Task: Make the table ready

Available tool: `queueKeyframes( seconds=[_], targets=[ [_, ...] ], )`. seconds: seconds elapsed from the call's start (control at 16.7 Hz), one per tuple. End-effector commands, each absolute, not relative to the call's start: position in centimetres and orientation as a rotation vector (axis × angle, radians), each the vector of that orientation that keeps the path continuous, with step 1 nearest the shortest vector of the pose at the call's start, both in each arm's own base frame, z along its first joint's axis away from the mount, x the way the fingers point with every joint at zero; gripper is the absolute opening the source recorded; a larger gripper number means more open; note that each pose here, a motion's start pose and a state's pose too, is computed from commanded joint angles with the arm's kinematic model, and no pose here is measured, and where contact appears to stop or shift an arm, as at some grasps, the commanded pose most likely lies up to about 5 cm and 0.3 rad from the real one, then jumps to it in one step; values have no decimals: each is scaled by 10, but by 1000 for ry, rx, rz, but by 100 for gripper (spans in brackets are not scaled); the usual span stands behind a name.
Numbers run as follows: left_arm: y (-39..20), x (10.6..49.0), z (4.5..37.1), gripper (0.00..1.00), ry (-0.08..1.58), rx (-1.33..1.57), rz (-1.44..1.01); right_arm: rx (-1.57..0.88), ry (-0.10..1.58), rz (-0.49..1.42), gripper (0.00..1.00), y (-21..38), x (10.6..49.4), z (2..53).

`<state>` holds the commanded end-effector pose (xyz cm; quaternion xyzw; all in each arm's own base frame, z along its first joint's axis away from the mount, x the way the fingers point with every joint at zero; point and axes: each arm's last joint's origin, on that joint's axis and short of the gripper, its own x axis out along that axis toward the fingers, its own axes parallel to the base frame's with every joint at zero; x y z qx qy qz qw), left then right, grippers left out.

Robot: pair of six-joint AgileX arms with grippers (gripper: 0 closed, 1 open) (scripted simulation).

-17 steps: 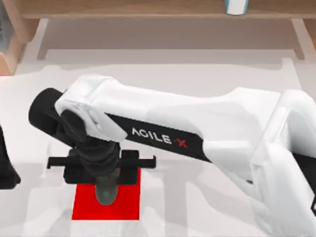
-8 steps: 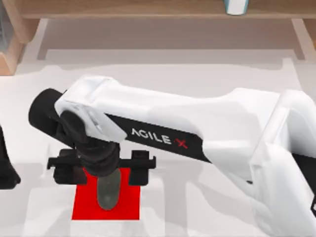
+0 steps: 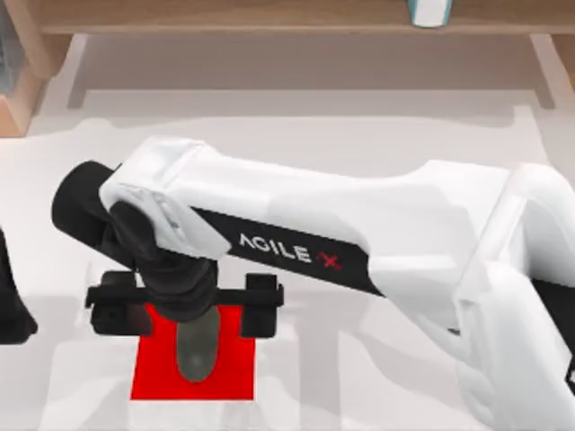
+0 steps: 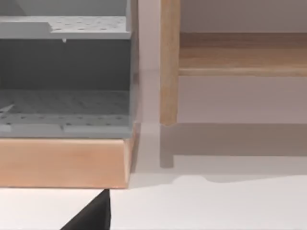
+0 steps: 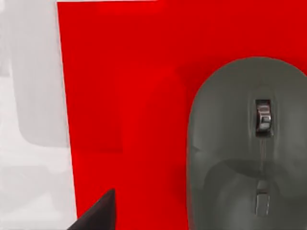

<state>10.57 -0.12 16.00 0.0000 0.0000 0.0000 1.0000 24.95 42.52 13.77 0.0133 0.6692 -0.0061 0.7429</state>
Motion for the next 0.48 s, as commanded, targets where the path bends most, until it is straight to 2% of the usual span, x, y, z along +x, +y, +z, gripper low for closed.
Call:
queueKeyframes(
  seconds=[0.24,0.48],
  targets=[
    [-1,106,160,100,0,0,0,62,1424,67,100,434,241,146],
    [-1,106,160,100,0,0,0,147,1310,215,100,450,233,145]
  ],
)
